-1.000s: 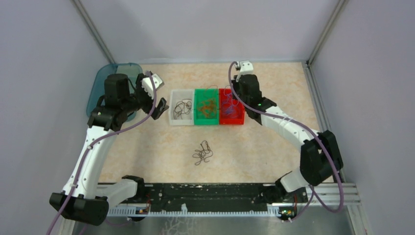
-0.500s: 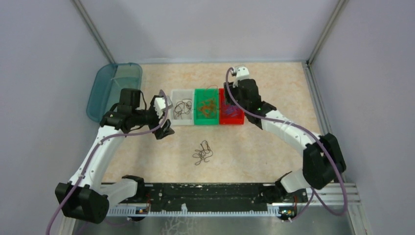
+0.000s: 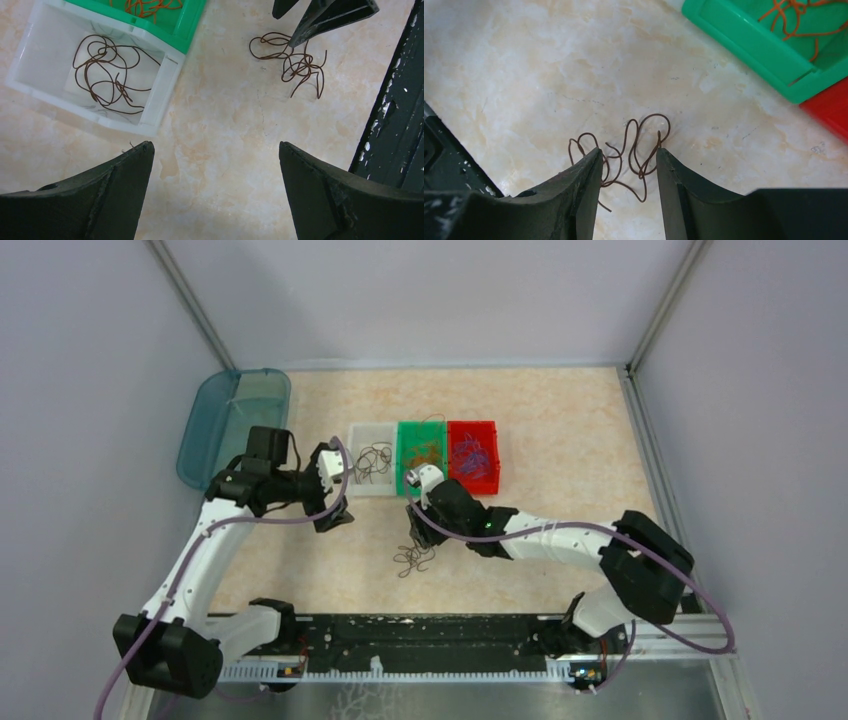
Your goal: Untangle the cables
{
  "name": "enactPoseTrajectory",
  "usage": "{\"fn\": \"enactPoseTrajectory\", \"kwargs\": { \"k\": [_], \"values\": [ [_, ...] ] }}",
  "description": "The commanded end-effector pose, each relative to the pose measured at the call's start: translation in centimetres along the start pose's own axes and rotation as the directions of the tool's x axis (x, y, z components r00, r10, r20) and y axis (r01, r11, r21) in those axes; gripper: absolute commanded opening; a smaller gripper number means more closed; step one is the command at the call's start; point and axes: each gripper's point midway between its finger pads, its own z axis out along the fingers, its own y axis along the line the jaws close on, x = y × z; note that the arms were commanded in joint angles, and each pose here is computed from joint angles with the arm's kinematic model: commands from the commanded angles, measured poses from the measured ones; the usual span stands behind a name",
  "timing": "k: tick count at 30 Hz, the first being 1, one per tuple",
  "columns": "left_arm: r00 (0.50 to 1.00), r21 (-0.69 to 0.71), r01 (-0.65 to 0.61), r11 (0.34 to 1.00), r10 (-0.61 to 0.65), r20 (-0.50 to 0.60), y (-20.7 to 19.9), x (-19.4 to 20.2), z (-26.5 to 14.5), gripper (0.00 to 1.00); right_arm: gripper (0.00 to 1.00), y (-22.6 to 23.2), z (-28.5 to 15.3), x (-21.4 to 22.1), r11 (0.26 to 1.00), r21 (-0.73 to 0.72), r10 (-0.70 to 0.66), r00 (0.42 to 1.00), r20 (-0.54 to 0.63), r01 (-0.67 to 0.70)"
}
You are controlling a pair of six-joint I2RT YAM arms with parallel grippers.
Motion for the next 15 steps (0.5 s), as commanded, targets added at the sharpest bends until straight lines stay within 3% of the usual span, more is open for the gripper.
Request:
{"fn": "enactPoseTrajectory", "kwargs": {
  "k": [1,8,13,15],
  "values": [
    [0.999,0.007,-0.045,0.999,0.045,0.026,-0.7,-0.7,-0.8,1.00,0.44,0.4,1.1,0.1,0.998,0.013,0.056,0.998,-0.017,-0.056],
    [0.998,-0.010,-0.049,0.999,0.049,0.029,-0.6,-1.3,-1.4,1.00,0.39,-0.6,2.9,2.6,0.994,0.076,0.081,0.991,-0.106,-0.073],
    [0.999,-0.016,-0.048,0.999,0.049,0.023,-0.8,-1.1,-1.6,1.00,0.16,-0.4,2.5,0.7,0.995,0.067,0.072,0.997,-0.029,-0.070],
    [0.998,-0.019,-0.052,0.998,0.053,0.022,-0.8,-1.1,-1.6,1.00,0.12,-0.1,1.8,-0.6,0.996,0.045,0.070,0.997,0.024,-0.071]
  ]
}}
